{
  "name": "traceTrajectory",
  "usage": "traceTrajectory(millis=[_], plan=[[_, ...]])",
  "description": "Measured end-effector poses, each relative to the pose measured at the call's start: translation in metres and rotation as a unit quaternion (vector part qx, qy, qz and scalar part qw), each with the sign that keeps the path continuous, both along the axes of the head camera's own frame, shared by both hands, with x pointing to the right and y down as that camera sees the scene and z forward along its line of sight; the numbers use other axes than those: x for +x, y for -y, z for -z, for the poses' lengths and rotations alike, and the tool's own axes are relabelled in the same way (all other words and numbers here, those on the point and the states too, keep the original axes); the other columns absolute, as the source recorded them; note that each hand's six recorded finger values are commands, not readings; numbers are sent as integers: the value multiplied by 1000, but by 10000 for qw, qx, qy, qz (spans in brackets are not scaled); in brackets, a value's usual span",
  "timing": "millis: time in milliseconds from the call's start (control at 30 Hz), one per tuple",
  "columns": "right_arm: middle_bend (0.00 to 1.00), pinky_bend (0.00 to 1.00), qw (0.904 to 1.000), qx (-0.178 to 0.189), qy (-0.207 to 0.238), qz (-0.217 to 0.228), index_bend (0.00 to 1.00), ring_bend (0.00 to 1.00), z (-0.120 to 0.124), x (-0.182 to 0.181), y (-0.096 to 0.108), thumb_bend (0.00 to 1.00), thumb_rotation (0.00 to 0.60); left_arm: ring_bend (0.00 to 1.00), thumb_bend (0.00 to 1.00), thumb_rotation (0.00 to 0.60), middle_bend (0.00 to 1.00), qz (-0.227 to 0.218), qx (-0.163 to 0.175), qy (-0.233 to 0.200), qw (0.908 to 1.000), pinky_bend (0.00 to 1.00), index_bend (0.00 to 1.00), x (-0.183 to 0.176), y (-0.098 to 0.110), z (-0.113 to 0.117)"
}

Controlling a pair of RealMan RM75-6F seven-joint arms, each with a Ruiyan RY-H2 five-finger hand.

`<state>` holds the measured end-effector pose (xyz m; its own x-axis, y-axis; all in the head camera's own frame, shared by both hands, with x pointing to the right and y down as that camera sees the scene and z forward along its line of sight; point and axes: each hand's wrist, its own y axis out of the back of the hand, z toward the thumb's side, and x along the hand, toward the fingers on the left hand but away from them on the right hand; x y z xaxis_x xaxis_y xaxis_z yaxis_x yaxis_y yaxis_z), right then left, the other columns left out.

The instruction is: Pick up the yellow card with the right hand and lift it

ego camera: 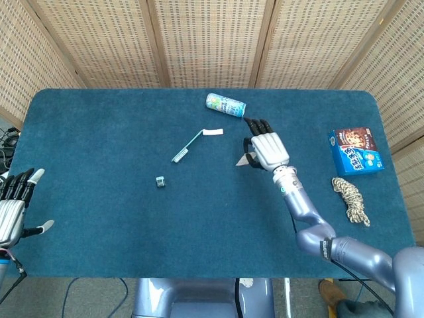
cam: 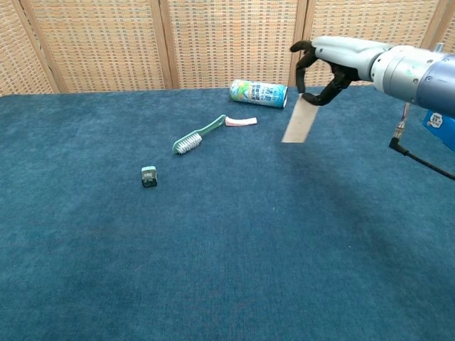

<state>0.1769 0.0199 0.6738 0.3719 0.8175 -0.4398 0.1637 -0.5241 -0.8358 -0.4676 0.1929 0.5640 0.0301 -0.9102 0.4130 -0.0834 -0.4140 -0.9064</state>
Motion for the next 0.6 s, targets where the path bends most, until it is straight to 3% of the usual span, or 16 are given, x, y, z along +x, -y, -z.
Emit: traceTrajectory(millis=[167,300,500,600], plan=[[32,0,9933,-624,965,93,736,0,16,-35,-32,612,600,0,0,600,0,-60,19,-109,9999,0,0,1,-2,5],[32,0,9775,-1298,1651,187,736,0,25,-65,-65,609,600,0,0,600,0,-81,29,-157,9998,0,0,1,-4,7],[32,0,9630,-1833,1953,305,736,0,23,-92,-97,609,600,0,0,600,0,-127,-11,-212,9997,0,0,2,-7,9],[32,0,9624,-1886,1918,366,736,0,23,-96,-105,609,600,0,0,600,0,-140,-37,-204,9997,0,0,2,-8,8]])
